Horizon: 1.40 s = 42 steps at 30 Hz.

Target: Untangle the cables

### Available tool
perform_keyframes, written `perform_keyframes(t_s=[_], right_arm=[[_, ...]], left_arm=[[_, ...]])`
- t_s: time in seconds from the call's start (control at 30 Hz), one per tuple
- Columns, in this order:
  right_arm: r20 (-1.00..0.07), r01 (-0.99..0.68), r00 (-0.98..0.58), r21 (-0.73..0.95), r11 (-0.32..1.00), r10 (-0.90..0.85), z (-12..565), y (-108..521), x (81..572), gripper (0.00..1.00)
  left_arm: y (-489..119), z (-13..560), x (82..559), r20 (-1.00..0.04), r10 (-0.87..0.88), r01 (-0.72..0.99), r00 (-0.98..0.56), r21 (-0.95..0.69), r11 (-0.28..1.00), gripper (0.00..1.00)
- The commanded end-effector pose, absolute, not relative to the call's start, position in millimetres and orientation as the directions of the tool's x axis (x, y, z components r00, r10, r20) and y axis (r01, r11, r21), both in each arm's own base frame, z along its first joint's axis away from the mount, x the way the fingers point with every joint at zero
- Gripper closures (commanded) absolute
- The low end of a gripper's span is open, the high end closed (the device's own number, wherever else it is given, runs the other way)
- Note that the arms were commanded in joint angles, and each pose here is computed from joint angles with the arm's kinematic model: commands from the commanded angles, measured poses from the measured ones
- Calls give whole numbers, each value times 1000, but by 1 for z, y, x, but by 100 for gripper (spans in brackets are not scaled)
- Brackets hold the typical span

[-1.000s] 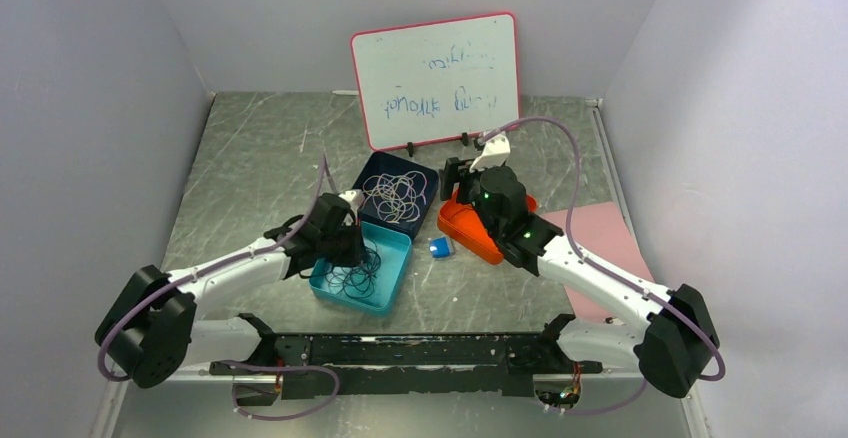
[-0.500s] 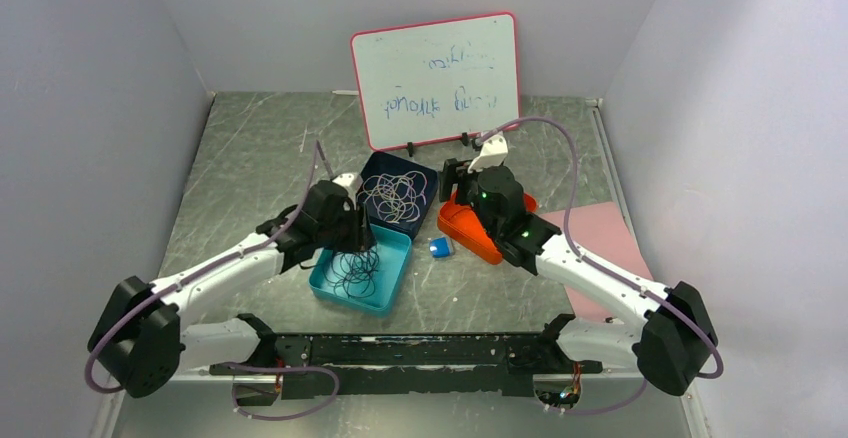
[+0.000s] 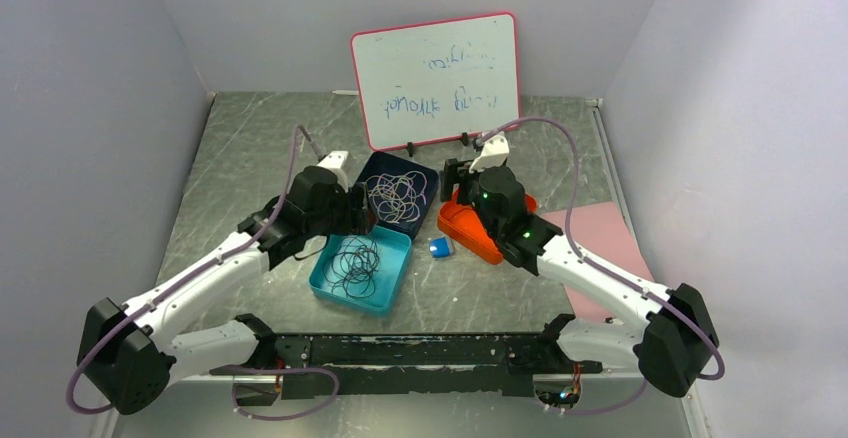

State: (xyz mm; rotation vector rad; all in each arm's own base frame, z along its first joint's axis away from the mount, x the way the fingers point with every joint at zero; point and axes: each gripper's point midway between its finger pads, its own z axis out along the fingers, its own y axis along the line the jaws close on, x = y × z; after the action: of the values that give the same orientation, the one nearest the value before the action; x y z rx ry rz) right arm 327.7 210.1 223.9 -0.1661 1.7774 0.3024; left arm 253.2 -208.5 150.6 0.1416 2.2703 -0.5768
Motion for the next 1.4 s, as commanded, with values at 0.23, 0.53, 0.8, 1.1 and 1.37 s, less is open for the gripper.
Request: perform_keyframes(t_s=[0.23, 0.53, 0.8, 1.1, 1.37], right_arm=[[-994, -155, -56, 97, 983, 89, 310, 160, 313, 11], [-990, -3, 43, 136, 991, 136, 340, 93, 275, 0], [-986, -34, 117, 119, 992, 122, 340, 72, 250, 0], [-979, -15, 151, 139, 990, 139, 336, 71, 254, 0], [-996, 170, 19, 86, 982, 84, 310, 64, 274, 0]], left_arm=[[-164, 289, 304, -895, -252, 137, -368, -321, 937, 10], [-94, 340, 298, -955, -261, -89, -139, -250, 964, 2], [-70, 333, 286, -955, -273, -176, -112, -251, 952, 2], [-67, 317, 282, -940, -322, -207, -114, -294, 933, 0], [-66, 316, 283, -945, -302, -216, -124, -271, 938, 1]])
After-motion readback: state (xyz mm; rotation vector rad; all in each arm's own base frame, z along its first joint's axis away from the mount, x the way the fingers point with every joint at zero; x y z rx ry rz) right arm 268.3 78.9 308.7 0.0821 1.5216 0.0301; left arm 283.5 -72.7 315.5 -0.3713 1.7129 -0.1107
